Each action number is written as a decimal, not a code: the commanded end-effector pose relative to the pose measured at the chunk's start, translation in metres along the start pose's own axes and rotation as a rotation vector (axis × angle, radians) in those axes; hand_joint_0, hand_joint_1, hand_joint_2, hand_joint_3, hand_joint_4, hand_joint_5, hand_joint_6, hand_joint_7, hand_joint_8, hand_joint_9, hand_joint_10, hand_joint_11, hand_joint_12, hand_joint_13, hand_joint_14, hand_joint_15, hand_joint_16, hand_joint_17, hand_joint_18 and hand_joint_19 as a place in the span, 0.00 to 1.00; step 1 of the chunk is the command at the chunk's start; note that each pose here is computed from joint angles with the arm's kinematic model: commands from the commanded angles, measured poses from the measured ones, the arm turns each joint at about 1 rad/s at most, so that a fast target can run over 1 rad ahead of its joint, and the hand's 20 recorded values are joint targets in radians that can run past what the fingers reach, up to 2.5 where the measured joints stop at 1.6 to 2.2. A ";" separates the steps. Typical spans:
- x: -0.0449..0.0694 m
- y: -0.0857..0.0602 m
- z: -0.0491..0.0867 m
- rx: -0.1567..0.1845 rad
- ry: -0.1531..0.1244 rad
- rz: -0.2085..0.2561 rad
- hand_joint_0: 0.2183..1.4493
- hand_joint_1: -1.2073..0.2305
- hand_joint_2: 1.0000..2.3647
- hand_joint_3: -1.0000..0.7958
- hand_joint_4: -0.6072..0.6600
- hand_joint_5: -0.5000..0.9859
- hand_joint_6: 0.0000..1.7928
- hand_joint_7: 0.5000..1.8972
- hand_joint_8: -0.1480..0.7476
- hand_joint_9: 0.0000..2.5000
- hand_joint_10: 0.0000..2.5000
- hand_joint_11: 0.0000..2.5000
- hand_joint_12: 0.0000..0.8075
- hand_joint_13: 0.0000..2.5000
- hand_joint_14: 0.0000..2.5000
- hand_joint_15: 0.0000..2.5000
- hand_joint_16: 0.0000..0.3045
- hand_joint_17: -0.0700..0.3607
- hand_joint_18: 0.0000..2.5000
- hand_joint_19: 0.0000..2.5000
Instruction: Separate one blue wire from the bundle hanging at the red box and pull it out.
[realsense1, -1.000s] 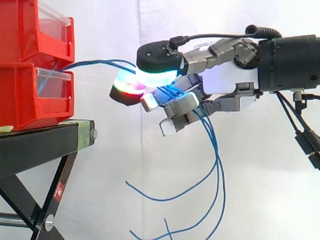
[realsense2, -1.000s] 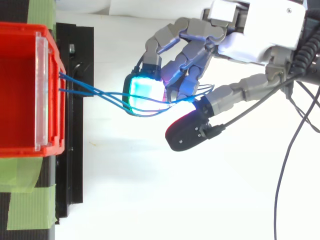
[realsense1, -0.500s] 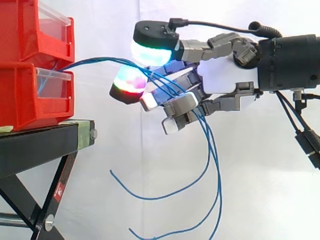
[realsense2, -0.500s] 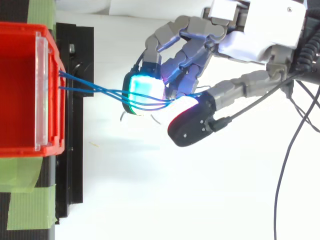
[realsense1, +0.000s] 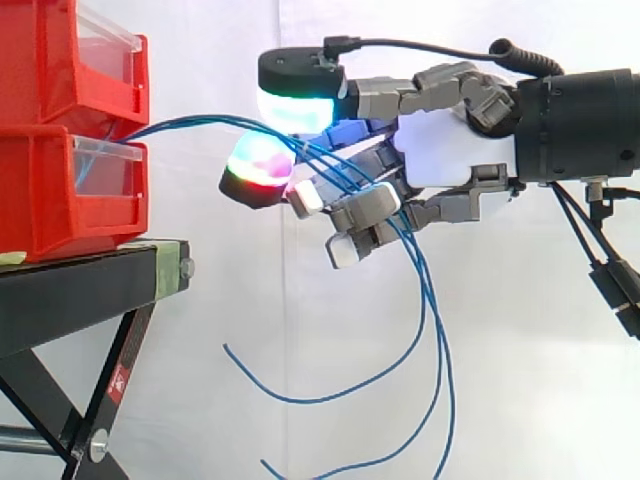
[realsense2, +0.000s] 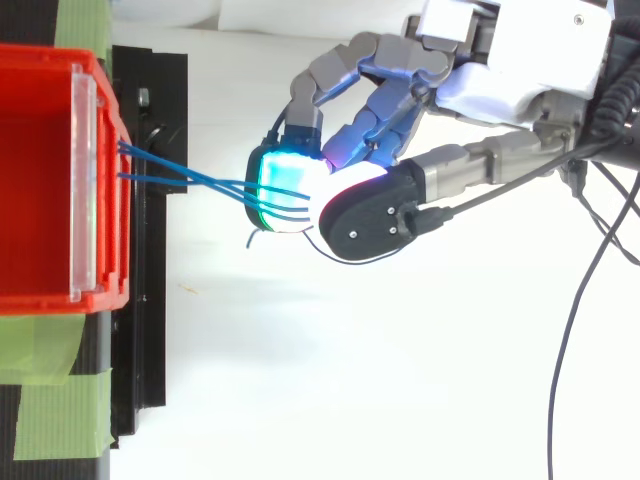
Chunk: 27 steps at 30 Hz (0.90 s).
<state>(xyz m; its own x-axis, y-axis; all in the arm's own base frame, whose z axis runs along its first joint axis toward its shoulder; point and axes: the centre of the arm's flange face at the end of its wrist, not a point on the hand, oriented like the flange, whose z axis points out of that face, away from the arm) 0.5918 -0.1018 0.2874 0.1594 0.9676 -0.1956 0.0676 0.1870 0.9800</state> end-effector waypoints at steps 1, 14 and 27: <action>0.000 0.000 0.000 0.000 0.000 0.000 0.31 0.35 0.02 0.45 0.58 0.20 0.52 0.28 0.58 0.41 0.01 0.43 0.48 0.55 0.01 0.58 0.19 0.46 0.38 0.29; 0.000 0.000 0.000 0.000 -0.002 0.000 0.33 0.26 0.02 0.49 0.60 0.19 0.52 0.32 0.55 0.38 0.01 0.43 0.48 0.53 0.01 0.59 0.19 0.46 0.35 0.29; 0.000 0.001 0.000 -0.003 -0.002 0.001 0.37 0.22 0.01 0.44 0.62 0.18 0.52 0.30 0.54 0.35 0.01 0.42 0.47 0.51 0.01 0.58 0.19 0.46 0.35 0.27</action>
<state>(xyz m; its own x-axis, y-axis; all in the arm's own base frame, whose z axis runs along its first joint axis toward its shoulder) 0.5918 -0.1016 0.2873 0.1610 0.9674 -0.1956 0.0677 0.1869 0.9800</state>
